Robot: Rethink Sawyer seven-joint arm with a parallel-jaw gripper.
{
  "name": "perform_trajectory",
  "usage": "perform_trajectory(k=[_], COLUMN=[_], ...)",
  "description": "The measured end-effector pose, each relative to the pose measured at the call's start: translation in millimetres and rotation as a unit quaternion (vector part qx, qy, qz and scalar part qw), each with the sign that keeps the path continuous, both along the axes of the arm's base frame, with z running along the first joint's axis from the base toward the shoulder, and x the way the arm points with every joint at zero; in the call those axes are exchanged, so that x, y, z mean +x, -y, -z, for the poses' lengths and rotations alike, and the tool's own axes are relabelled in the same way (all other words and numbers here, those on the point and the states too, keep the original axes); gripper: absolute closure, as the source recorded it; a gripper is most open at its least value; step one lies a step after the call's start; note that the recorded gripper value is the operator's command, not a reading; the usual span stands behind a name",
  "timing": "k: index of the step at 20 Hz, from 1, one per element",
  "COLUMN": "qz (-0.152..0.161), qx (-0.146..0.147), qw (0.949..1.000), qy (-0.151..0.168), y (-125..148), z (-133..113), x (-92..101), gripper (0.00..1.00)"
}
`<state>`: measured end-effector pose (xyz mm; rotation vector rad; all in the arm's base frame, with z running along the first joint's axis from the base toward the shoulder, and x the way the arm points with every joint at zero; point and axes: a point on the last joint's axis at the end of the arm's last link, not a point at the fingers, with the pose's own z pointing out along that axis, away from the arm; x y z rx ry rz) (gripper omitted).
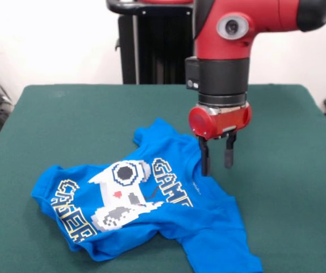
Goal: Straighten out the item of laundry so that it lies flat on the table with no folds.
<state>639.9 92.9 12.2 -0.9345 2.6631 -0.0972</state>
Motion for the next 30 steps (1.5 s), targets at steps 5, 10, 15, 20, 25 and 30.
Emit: perform_trajectory(k=[5,10,15,20,25,30], qz=[-0.003,-0.004,-0.004,-0.003,-0.001,-0.001], qx=[-0.004,-0.010,-0.011,-0.010,-0.009,-0.008], qw=[1.0000,0.9999,0.9999,0.9999,0.9999,0.9999], qy=[-0.003,-0.011,-0.012,-0.012,-0.012,-0.011], y=[2,5,5,5,7,6], z=[1,10,11,11,11,12], x=[-0.7,-5.4,-6.2,-6.2,-6.0,-5.6], gripper=[0.00,0.00,0.00,0.00,0.00,0.00])
